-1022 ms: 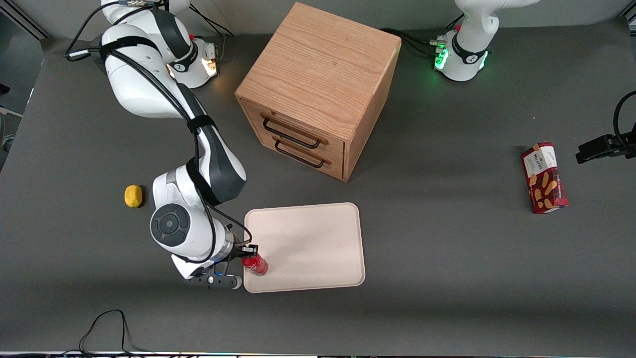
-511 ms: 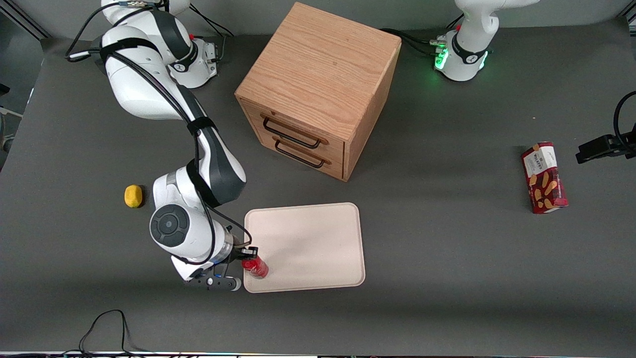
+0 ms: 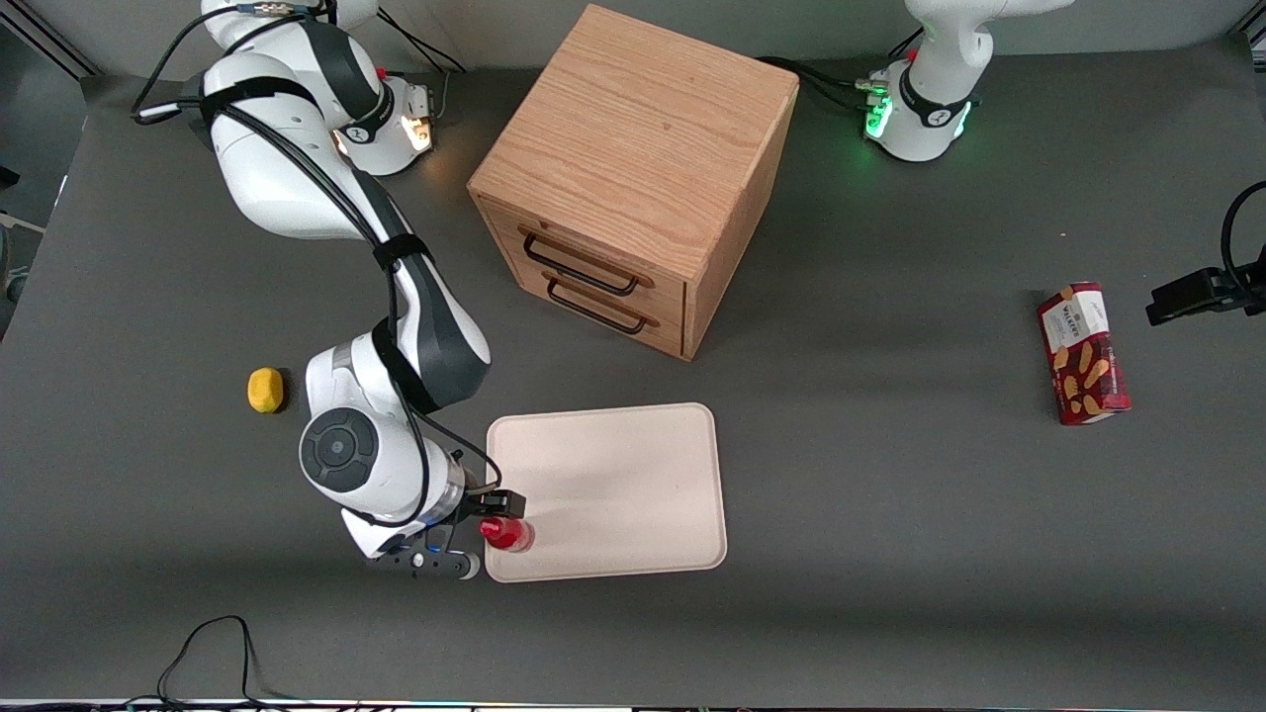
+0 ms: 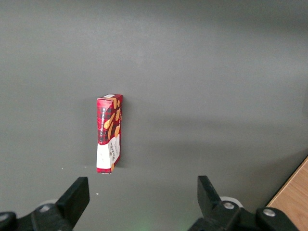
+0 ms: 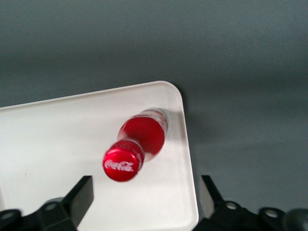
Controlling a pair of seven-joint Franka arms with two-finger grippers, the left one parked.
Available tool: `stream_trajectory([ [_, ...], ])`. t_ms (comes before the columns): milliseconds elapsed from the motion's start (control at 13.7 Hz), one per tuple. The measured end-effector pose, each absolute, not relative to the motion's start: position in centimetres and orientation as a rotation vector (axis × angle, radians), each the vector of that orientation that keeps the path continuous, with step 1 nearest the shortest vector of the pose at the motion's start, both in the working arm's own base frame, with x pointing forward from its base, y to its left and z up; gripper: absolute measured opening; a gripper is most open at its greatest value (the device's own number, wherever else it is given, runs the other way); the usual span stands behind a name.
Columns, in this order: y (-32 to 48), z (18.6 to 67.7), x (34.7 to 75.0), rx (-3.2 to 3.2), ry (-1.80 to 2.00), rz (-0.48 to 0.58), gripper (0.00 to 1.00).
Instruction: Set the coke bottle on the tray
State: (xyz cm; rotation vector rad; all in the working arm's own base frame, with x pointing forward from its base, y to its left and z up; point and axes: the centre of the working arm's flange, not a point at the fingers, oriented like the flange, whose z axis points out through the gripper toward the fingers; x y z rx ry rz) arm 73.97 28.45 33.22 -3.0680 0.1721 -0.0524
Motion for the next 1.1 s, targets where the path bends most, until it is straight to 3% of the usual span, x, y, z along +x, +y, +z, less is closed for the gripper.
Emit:
stream_trajectory([
  [146,28.4,33.3,73.8,-3.076,0.172,-0.026,1.0],
  [584,24.4,38.7,71.3,-3.148,0.171,0.267,1.0],
  [876,19.5,42.8,68.7,-3.149,0.085,0.328,1.0],
  [1096,15.7,45.8,64.6,-3.15,0.018,0.315,1.0],
])
